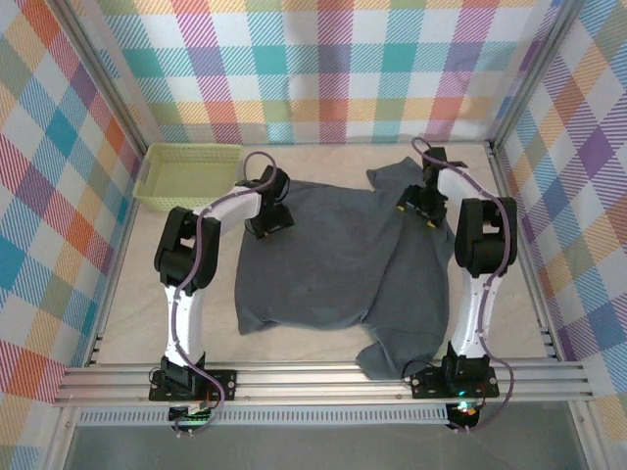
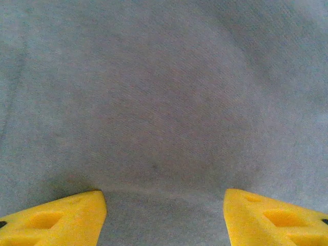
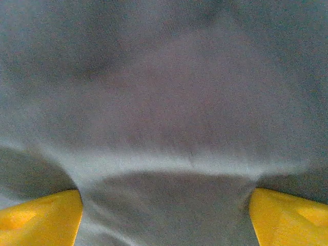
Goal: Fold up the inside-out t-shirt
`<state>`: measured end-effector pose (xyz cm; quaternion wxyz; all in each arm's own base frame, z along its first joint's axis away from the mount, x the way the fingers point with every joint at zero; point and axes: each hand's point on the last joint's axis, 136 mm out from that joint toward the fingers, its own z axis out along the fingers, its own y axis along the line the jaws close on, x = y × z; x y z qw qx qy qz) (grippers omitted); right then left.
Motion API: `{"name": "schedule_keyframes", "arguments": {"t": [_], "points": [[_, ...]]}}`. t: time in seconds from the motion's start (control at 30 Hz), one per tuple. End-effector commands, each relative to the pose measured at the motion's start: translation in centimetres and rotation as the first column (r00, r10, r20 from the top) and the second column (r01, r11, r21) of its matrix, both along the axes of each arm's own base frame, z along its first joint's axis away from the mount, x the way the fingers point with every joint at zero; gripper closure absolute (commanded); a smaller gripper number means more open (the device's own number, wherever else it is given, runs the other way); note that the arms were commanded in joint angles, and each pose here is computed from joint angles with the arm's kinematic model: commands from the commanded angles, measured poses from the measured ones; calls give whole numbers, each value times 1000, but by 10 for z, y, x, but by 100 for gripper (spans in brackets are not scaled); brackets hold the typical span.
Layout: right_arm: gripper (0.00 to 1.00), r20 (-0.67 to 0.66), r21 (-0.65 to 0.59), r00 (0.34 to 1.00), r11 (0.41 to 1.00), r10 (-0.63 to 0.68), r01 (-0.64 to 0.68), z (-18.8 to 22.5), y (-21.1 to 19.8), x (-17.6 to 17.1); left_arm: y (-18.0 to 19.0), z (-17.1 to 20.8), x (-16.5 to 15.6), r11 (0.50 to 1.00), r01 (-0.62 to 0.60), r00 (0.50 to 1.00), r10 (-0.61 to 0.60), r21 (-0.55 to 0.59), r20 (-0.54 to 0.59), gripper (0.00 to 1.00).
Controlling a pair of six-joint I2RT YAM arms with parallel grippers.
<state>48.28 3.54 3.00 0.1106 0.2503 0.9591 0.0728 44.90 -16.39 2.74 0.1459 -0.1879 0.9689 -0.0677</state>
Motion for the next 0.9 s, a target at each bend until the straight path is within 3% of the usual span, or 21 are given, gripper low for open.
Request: {"name": "schedule_keyframes", "arguments": {"t": [0.0,0.27,0.4,0.6,0.7,0.87], "points": [[16,0,55,1000,998,-2,2,-8,6,26,10,-14,26,999,-42,999,42,9,13,36],[16,200,102,976,988,91,-113,32,20,120,1,34,95,999,-1,993,5,-32,122,35],[16,264,70,955,985,132,-156,82,20,120,11,80,91,1000,-3,988,3,4,154,34],[14,285,-31,936,978,205,-205,136,24,34,29,127,11,996,1,983,-17,88,184,32],[14,293,-6,936,980,194,-201,142,28,-25,47,125,-42,996,-43,984,30,72,178,33],[15,234,39,962,988,138,-151,119,27,-119,72,93,-124,996,-75,990,67,55,124,35]]}}
